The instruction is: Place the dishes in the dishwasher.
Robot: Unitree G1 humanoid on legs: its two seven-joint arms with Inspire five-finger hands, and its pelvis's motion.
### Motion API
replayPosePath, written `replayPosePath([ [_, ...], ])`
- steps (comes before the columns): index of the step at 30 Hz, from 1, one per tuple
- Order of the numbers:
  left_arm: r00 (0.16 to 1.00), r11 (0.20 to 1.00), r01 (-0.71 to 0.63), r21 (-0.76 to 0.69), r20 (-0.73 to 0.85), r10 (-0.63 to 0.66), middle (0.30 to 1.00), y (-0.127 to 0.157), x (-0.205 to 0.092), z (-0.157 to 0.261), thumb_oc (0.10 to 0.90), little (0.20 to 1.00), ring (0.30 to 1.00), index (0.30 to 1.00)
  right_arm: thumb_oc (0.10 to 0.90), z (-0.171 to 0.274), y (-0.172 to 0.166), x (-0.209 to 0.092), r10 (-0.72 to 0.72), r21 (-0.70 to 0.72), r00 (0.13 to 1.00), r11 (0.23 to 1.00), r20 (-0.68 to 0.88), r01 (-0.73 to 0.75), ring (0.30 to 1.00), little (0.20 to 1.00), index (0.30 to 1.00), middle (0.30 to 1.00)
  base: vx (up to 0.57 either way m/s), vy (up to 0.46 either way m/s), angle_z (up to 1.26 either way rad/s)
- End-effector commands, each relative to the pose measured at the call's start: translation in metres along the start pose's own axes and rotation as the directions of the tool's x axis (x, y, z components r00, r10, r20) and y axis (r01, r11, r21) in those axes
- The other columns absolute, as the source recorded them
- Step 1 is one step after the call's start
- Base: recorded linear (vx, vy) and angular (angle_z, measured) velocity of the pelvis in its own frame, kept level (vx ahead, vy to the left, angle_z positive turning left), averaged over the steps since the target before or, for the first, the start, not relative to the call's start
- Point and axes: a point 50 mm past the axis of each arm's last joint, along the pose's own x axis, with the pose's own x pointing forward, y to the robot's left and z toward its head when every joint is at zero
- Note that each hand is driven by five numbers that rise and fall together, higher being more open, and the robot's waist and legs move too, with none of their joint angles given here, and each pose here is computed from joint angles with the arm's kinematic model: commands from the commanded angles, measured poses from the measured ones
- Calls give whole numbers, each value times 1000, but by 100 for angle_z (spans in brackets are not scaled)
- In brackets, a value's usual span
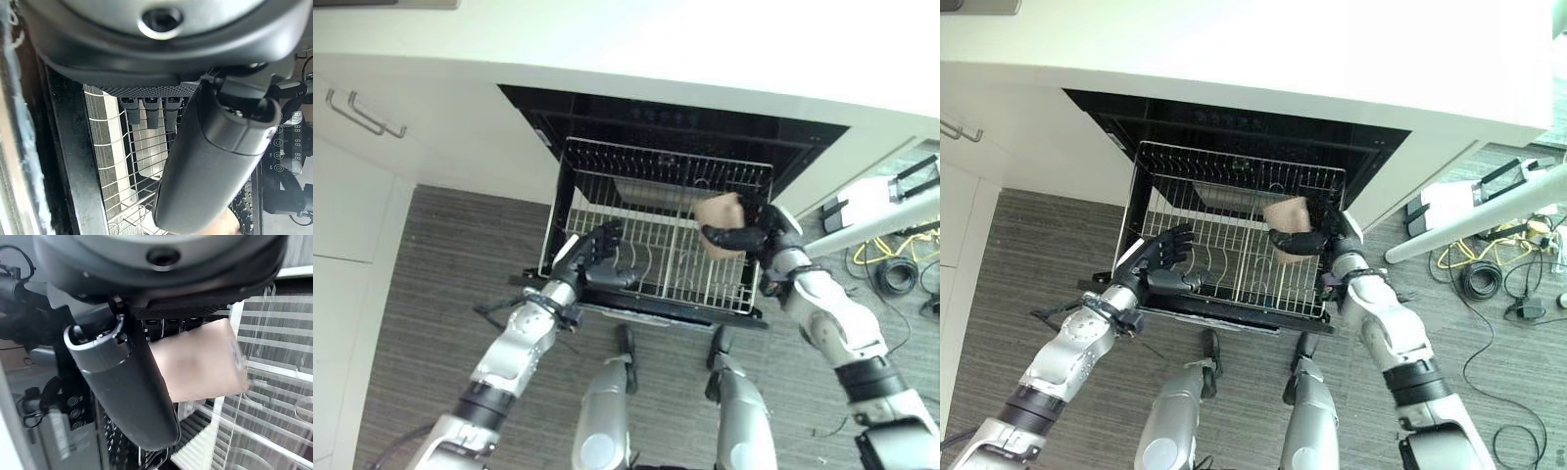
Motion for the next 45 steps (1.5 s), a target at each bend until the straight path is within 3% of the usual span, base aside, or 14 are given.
replayPosePath([
  [1,999,999,32,-35,14,-31,900,-18,-19,-12,800,900,900,900,800,46,-10,-13,-35,-31,966,999,256,44,900,900,900,900,-26,50,1],
  [7,1000,998,6,-56,11,-5,900,-19,-22,-15,800,900,900,900,800,55,-26,-29,-141,-138,928,970,346,199,900,900,900,900,-14,38,-4],
  [18,999,994,-45,-96,26,48,900,-18,-30,-17,800,900,900,900,800,103,-33,-65,-185,-77,730,948,657,310,900,900,900,900,8,23,-4],
  [24,979,986,-79,-148,175,105,900,-9,-39,5,800,900,900,900,800,111,-38,-86,-173,-101,631,922,756,374,900,900,900,900,65,40,1],
  [26,952,983,-73,-168,281,118,900,-4,-44,22,800,900,900,900,800,108,-42,-89,-189,-105,632,912,751,398,900,900,900,900,111,74,3],
  [28,862,982,-100,-161,479,167,900,9,-60,56,800,900,900,900,800,91,-58,-92,-273,-52,666,904,694,424,900,900,900,900,161,122,4],
  [31,800,977,-136,-164,563,206,900,22,-72,71,800,900,900,900,800,79,-69,-98,-337,-7,675,892,657,452,900,900,900,900,106,114,8],
  [39,727,966,-238,-105,640,249,900,52,-102,80,800,900,900,900,800,52,-78,-116,-398,27,692,877,603,481,900,900,900,900,60,133,-1],
  [45,730,960,-240,-145,625,277,900,56,-98,76,800,900,900,900,800,51,-87,-115,-404,17,690,869,601,495,900,900,900,900,30,-93,0],
])
